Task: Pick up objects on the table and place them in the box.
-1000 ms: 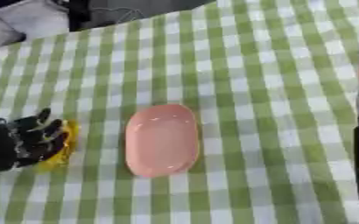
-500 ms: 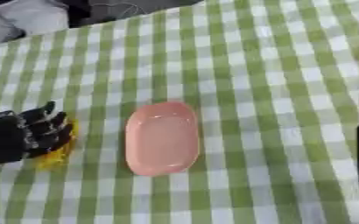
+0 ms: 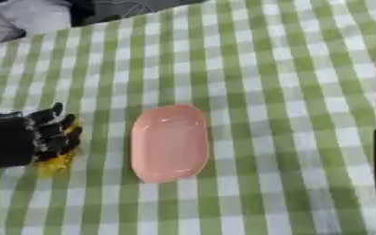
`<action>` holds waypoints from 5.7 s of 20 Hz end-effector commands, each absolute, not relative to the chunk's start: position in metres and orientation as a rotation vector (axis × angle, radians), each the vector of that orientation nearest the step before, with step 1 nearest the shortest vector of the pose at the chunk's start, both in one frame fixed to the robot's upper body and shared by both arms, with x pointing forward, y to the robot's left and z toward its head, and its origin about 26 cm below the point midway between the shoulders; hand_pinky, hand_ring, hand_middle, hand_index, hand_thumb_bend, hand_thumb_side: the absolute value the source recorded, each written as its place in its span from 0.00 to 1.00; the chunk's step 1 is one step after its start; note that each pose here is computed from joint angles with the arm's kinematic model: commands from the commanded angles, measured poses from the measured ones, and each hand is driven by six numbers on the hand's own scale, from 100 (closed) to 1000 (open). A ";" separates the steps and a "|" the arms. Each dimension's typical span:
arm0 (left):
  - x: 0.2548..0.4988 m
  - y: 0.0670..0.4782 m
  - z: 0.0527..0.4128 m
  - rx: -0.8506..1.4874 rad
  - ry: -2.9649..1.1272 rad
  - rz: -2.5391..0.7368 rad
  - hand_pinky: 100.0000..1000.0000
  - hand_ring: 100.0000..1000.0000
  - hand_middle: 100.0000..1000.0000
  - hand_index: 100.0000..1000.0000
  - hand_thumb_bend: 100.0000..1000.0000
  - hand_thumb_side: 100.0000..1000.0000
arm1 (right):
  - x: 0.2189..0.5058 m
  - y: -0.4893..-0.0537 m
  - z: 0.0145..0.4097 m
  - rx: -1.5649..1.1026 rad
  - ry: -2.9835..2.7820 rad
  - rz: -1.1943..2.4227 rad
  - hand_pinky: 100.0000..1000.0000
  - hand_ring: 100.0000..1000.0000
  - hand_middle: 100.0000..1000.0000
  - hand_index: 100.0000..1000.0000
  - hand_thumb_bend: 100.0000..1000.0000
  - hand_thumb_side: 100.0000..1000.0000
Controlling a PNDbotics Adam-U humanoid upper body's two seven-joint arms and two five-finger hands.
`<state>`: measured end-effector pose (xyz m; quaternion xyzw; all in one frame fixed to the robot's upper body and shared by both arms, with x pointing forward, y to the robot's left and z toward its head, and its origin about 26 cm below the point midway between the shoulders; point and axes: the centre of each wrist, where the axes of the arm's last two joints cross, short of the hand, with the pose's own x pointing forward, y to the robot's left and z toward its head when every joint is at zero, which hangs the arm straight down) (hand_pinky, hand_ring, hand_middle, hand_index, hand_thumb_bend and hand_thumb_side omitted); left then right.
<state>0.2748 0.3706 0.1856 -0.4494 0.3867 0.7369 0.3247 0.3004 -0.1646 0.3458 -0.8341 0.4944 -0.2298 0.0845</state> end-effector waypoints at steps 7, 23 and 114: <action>0.277 0.369 0.190 -0.886 1.213 1.942 0.52 0.62 0.64 0.76 0.79 0.04 | 0.296 -0.162 0.353 -2.474 1.456 -0.731 0.51 0.62 0.69 1.00 0.00 1.00; 0.285 0.375 0.175 -0.770 1.536 1.988 0.45 0.57 0.63 0.75 0.79 0.04 | 0.296 -0.161 0.353 -2.476 1.455 -0.731 0.51 0.62 0.69 1.00 0.00 1.00; 0.272 0.364 0.212 -0.751 1.937 1.773 0.46 0.59 0.61 0.78 0.89 0.33 | 0.298 -0.160 0.346 -2.558 1.552 -0.788 0.57 0.66 0.72 1.00 0.00 1.00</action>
